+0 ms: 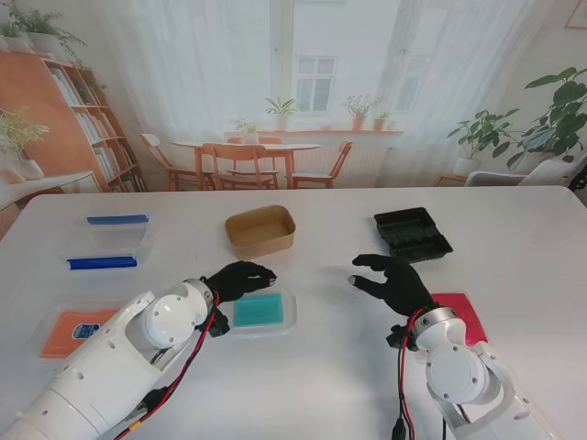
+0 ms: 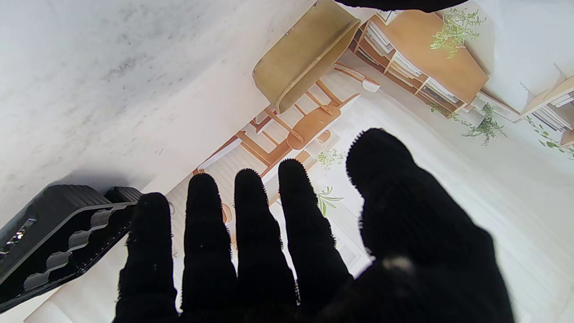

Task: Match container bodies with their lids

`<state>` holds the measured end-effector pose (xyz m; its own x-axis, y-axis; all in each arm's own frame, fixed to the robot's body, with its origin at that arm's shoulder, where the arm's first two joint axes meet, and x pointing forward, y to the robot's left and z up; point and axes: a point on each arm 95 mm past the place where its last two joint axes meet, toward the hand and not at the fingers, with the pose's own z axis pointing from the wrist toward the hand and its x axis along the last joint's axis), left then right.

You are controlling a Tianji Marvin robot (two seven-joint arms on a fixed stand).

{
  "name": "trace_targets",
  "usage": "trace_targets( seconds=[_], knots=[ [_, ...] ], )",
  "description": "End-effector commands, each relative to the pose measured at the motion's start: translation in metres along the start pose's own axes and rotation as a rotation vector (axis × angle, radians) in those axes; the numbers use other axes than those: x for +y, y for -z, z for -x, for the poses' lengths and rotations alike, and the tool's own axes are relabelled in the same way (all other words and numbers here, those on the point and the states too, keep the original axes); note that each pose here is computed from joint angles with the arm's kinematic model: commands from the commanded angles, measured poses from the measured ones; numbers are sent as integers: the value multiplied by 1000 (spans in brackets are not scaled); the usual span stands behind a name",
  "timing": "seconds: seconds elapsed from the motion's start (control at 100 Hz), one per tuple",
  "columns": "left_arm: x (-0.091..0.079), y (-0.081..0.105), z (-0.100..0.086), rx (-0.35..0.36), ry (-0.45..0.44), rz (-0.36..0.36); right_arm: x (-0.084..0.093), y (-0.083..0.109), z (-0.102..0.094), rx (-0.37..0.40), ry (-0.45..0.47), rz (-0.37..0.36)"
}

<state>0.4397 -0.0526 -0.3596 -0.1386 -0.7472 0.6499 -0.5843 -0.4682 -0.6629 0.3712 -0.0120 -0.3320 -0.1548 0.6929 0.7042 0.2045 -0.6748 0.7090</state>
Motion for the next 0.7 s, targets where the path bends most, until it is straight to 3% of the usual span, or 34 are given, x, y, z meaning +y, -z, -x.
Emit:
trace_targets(
  seconds=[0.0, 0.21, 0.69],
  knots=[
    [1, -2, 2, -9, -13, 13, -2, 1, -1, -1, -4, -10],
    [2, -7, 7, -34, -38, 36, -1, 1, 0, -2, -3, -12],
    [18, -1, 16, -47, 22, 88, -1, 1, 0, 0, -5, -7]
  ],
)
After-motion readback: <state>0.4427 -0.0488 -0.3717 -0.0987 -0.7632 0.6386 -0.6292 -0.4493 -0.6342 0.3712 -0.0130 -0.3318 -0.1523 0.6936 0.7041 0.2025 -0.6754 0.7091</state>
